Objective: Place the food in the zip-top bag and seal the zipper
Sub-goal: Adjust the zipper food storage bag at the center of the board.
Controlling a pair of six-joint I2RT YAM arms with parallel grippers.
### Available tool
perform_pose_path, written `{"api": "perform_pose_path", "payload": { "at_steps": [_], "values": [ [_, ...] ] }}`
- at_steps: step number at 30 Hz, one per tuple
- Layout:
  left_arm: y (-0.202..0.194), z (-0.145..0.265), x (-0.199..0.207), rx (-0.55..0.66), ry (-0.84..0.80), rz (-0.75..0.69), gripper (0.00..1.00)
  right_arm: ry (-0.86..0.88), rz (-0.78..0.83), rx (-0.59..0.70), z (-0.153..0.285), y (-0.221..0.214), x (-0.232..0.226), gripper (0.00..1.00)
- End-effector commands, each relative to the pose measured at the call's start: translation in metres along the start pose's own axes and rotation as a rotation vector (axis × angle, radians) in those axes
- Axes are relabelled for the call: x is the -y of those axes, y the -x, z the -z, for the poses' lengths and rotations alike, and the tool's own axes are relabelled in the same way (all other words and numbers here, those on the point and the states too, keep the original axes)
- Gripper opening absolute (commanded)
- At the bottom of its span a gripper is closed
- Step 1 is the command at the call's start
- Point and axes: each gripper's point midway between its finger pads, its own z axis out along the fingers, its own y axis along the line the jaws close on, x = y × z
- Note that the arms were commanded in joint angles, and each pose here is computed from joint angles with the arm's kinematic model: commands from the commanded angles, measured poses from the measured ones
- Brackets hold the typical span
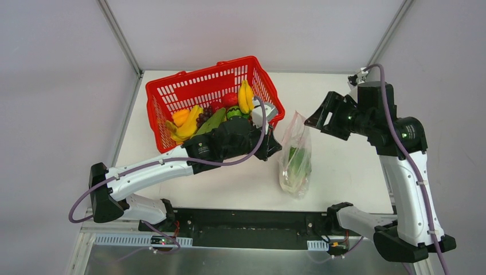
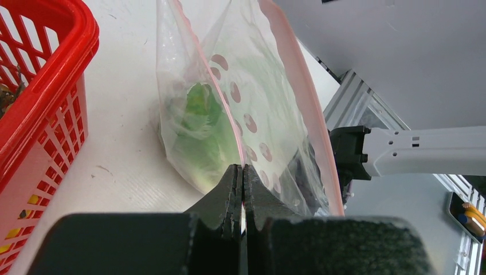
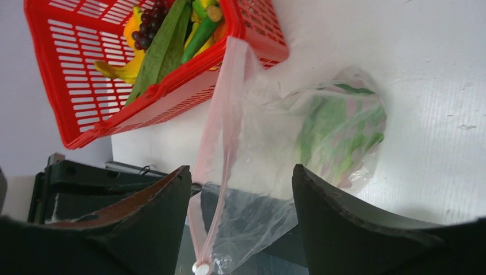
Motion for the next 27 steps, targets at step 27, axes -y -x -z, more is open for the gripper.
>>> {"api": "perform_pose_path", "payload": {
  "at_steps": [27],
  "values": [
    [0.028,0.018,0.000,0.108,0.019,-0.017,0.00,-0.197,0.167,0.094,-0.011,-0.025,-0.012,0.32]
  ]
}}
